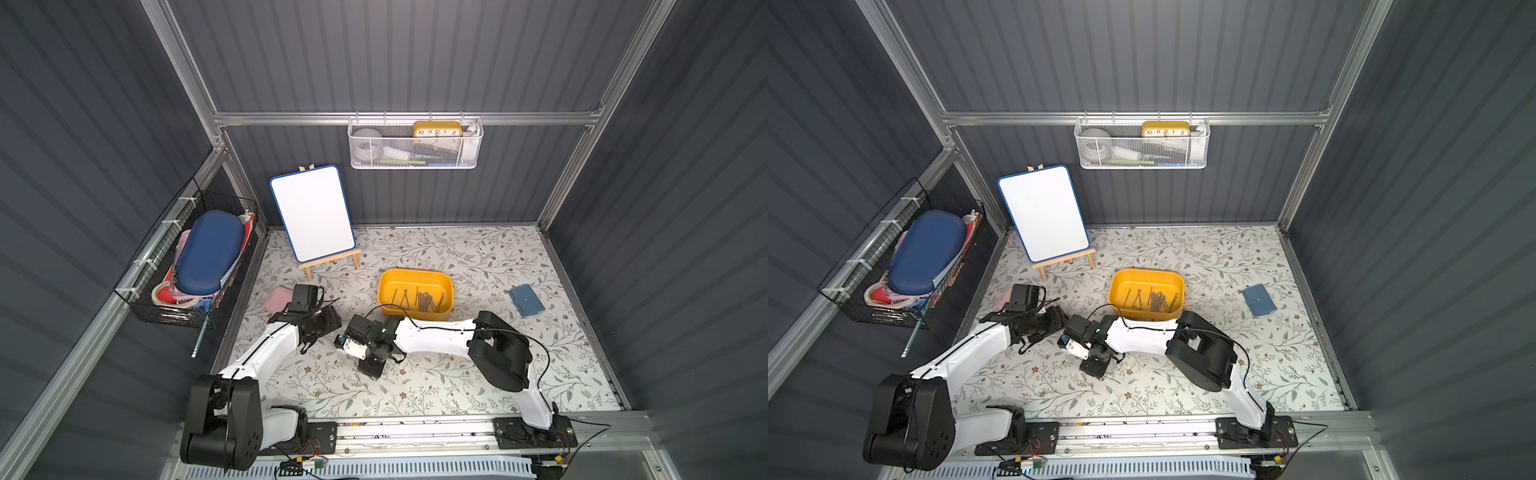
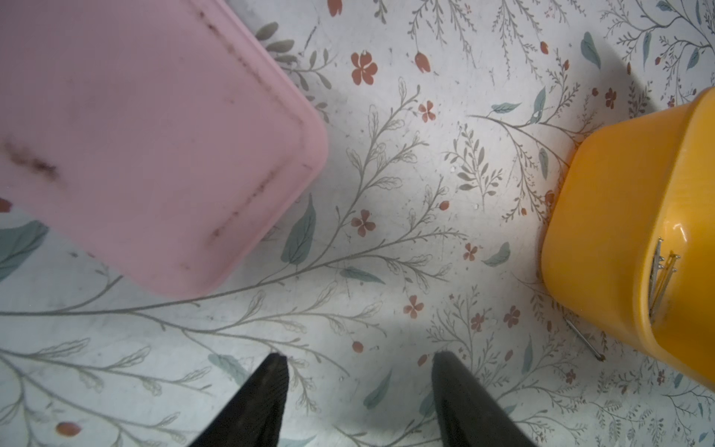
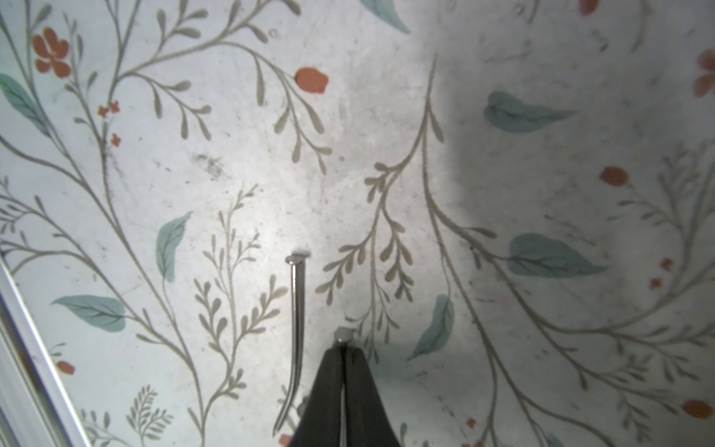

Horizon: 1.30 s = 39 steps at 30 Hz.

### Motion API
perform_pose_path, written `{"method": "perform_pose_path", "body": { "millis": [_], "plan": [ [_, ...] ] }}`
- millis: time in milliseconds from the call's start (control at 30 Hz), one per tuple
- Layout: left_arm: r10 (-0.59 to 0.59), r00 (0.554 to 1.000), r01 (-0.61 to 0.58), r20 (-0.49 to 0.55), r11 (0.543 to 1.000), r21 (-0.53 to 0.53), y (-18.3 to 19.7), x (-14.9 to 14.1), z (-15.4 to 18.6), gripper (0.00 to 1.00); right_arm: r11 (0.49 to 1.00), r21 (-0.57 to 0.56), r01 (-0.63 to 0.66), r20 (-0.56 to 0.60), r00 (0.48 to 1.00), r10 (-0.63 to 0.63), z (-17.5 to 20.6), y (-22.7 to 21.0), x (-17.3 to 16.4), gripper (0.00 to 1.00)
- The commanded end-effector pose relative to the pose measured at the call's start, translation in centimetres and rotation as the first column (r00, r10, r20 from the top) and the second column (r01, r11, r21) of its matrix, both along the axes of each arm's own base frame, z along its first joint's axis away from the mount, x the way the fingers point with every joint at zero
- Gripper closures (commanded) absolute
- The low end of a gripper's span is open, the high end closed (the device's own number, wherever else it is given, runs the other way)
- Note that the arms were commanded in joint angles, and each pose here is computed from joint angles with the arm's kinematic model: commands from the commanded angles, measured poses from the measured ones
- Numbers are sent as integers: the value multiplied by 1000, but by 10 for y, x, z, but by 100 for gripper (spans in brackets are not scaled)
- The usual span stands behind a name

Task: Put the nails on the desktop into the storage box
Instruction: Pick up the nail from the center of the board, then place the nail in the storage box.

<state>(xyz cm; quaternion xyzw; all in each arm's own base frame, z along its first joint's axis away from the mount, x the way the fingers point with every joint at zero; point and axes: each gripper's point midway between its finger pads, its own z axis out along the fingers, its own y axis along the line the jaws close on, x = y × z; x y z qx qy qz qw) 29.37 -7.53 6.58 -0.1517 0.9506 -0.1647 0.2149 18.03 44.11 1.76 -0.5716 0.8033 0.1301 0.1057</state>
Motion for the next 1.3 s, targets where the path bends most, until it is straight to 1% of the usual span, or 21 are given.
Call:
{"method": "perform_pose_path", "body": {
  "millis": [0, 200, 333, 400, 533, 633, 700, 767, 800, 833, 900, 933, 967, 1033, 1067, 1167, 1233, 1267],
  "plan": [
    [-14, 1000, 14, -8, 1000, 0, -1, -5, -3, 35, 995, -98, -5, -4, 1000, 4, -26, -13, -2, 100],
    [-14, 1000, 14, -9, 1000, 2, -1, -5, -3, 35, 991, -132, 34, 54, 998, -27, -38, -17, 11, 100],
    [-14, 1000, 14, -8, 1000, 4, -1, -4, -3, 35, 988, -114, 104, 108, 990, -91, -27, -17, 29, 100],
    [-15, 1000, 15, -9, 1000, 4, -1, -5, -3, 35, 987, -55, 148, 118, 983, -141, -7, -14, 39, 100],
    [-17, 1000, 17, -10, 1000, 5, -1, -5, -4, 35, 971, 100, 215, 123, 966, -227, 49, -10, 57, 100],
    [-18, 1000, 18, -8, 1000, 4, -1, -4, -4, 35, 943, 183, 278, 92, 950, -298, 90, -15, 70, 100],
    [-18, 1000, 18, -8, 1000, 4, -1, -4, -4, 35, 910, 233, 342, 47, 931, -362, 111, -21, 82, 100],
    [-18, 1000, 18, -5, 1000, 2, -1, -4, -3, 35, 859, 270, 436, 9, 891, -455, 133, -36, 101, 100],
    [-19, 1000, 19, -6, 1000, 1, -1, -4, -3, 35, 827, 282, 486, -8, 864, -504, 140, -45, 112, 100],
    [-22, 1000, 22, -2, 1000, 2, -2, -4, -3, 35, 782, 294, 550, -30, 823, -567, 146, -58, 127, 100],
    [-22, 1000, 22, -3, 1000, 1, -2, -4, -3, 35, 673, 298, 676, -67, 718, -692, 150, -90, 158, 100],
    [-22, 1000, 22, -4, 1000, -1, -2, -4, -3, 36, 603, 292, 742, -81, 648, -758, 149, -110, 176, 100],
    [-25, 1000, 25, -3, 1000, -1, -2, -4, -3, 36, 539, 289, 792, -105, 585, -804, 146, -126, 190, 100],
    [-25, 1000, 25, 0, 1000, -2, -2, -3, -2, 36, 440, 288, 850, -147, 493, -857, 137, -151, 212, 100],
    [-26, 1000, 26, 0, 1000, -2, -3, -4, -3, 35, 407, 278, 870, -162, 460, -873, 130, -159, 219, 100],
    [-27, 1000, 27, -1, 1000, -2, -3, -4, -3, 35, 338, 229, 913, -150, 376, -914, 104, -179, 232, 100],
    [-29, 1000, 29, 0, 1000, -2, -3, -4, -3, 35, 308, 194, 931, -175, 342, -923, 87, -185, 235, 100],
    [-27, 1000, 27, 1, 1000, 0, -2, -3, -3, 35, 290, 189, 938, -165, 322, -932, 80, -189, 236, 100]
  ]
}}
